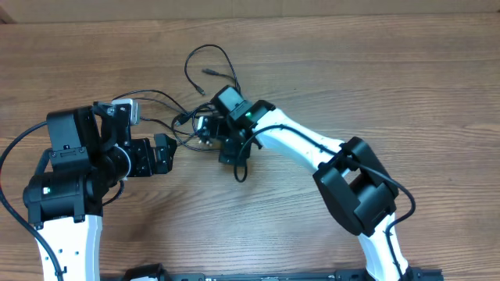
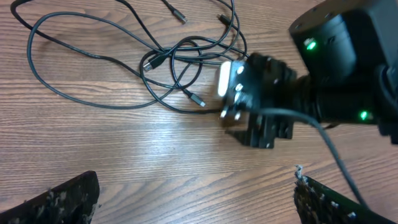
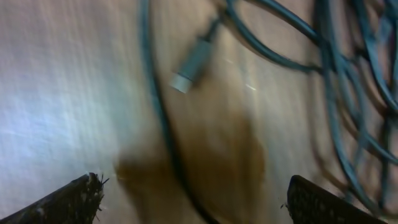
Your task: Untangle cables
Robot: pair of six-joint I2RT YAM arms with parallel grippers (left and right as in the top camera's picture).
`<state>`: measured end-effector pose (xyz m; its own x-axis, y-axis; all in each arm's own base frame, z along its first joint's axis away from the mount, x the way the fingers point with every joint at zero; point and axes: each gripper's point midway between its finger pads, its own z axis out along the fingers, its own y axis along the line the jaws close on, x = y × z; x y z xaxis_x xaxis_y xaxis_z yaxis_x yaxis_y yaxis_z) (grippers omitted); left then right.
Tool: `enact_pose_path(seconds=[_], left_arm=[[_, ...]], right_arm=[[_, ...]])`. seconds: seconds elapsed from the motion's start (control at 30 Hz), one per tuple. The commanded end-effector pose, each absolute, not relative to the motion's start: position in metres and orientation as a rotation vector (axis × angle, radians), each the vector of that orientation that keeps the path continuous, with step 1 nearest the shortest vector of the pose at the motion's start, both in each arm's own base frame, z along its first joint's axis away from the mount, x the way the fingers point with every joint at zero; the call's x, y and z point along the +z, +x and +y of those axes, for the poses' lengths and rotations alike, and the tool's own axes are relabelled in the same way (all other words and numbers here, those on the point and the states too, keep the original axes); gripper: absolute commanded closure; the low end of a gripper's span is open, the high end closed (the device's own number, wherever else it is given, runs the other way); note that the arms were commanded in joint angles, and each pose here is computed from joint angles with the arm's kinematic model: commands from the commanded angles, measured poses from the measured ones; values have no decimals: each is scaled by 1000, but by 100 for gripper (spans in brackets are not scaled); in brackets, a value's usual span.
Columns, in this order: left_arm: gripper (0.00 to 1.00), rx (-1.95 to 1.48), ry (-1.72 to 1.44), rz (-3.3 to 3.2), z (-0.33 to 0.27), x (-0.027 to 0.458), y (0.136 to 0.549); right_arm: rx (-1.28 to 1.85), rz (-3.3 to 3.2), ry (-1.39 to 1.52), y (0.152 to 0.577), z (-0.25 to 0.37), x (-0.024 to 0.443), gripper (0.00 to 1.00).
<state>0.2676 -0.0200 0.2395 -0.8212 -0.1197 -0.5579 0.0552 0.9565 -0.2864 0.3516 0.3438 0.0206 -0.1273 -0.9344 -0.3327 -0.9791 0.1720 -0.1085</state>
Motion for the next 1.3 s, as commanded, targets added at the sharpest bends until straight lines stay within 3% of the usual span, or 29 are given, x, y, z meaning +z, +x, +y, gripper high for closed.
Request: enact_pose_path(seconds=[0.0, 0.1, 0.3, 0.4, 0.5, 0.6, 0.7, 0.8, 0.93, 1.0, 1.13, 1.27], left_arm=[[0, -341, -22, 2507, -16, 240, 266], [0, -332, -11, 2511, -15, 239, 266], [1, -330, -3, 2513, -15, 239, 265], [0, -328, 3, 2513, -15, 239, 265], [0, -328, 6, 2517, -15, 238, 264], [0, -327, 9, 2520, -15, 238, 263], [0, -327, 9, 2520, -15, 238, 264], [0, -328, 9, 2521, -15, 238, 263], [0, -327, 13, 2524, -15, 237, 263], [0, -328, 13, 2526, -15, 237, 262], [0, -329, 12, 2530, -16, 236, 261], [0, -330, 13, 2528, -16, 236, 262]], right_arm=[[131, 2188, -1759, 373, 317, 21, 7], [187, 2236, -1724, 377, 305, 20, 10], [453, 2310, -1614, 372, 301, 22, 30], [489, 2322, -1618, 365, 300, 16, 30], [502, 2366, -1605, 355, 299, 9, 20], [517, 2437, -1493, 356, 305, 9, 24], [558, 2562, -1178, 370, 315, 14, 26], [653, 2741, -657, 384, 321, 20, 25], [718, 2888, 120, 394, 317, 20, 15], [733, 2902, 355, 394, 316, 20, 1], [686, 2888, 806, 390, 309, 14, 0], [443, 2794, 1107, 384, 284, -1, 0]])
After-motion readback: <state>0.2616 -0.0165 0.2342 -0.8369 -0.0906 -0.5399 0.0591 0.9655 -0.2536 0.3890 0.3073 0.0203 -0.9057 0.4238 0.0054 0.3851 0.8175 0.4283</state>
